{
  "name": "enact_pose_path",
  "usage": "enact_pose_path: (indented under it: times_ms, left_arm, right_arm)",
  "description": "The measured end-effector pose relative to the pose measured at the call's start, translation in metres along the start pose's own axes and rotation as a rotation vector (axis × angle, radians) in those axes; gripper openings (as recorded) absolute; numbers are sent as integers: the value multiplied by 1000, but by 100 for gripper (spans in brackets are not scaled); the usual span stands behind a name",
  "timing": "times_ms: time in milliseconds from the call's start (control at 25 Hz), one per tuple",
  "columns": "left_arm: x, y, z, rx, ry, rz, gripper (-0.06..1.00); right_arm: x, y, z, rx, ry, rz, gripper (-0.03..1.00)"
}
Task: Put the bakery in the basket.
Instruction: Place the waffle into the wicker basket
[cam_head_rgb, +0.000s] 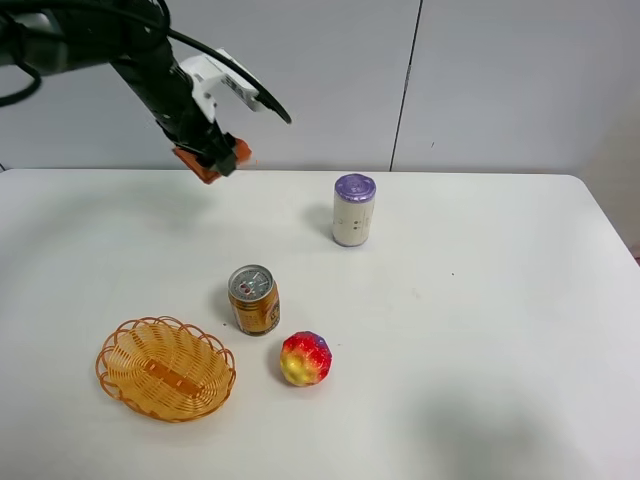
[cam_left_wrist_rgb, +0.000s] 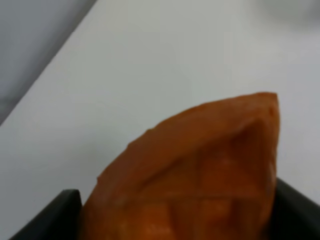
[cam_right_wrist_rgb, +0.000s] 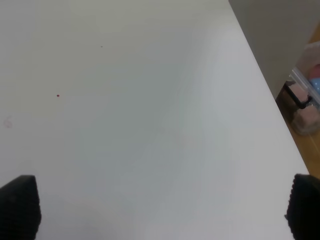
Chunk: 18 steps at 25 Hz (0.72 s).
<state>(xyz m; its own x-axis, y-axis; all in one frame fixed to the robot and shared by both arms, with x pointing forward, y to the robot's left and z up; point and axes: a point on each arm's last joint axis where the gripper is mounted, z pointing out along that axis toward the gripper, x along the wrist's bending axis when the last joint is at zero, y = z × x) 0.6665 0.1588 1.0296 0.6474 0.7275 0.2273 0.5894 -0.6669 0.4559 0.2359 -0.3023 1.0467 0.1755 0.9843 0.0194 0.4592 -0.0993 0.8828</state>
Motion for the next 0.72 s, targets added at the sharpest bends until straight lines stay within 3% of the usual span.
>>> enact_pose_path:
  times_ms: [120,320,720]
  left_arm:
    - [12,-7,-33,22,35,-40,67]
    - [9,-29,-73,19,49,-102,67]
    - [-20,-136,-105,21,82,-295,67]
  right_arm:
    - [0,0,0,0,0,0,99]
    - [0,0,0,0,0,0,99]
    - [0,0,0,0,0,0,99]
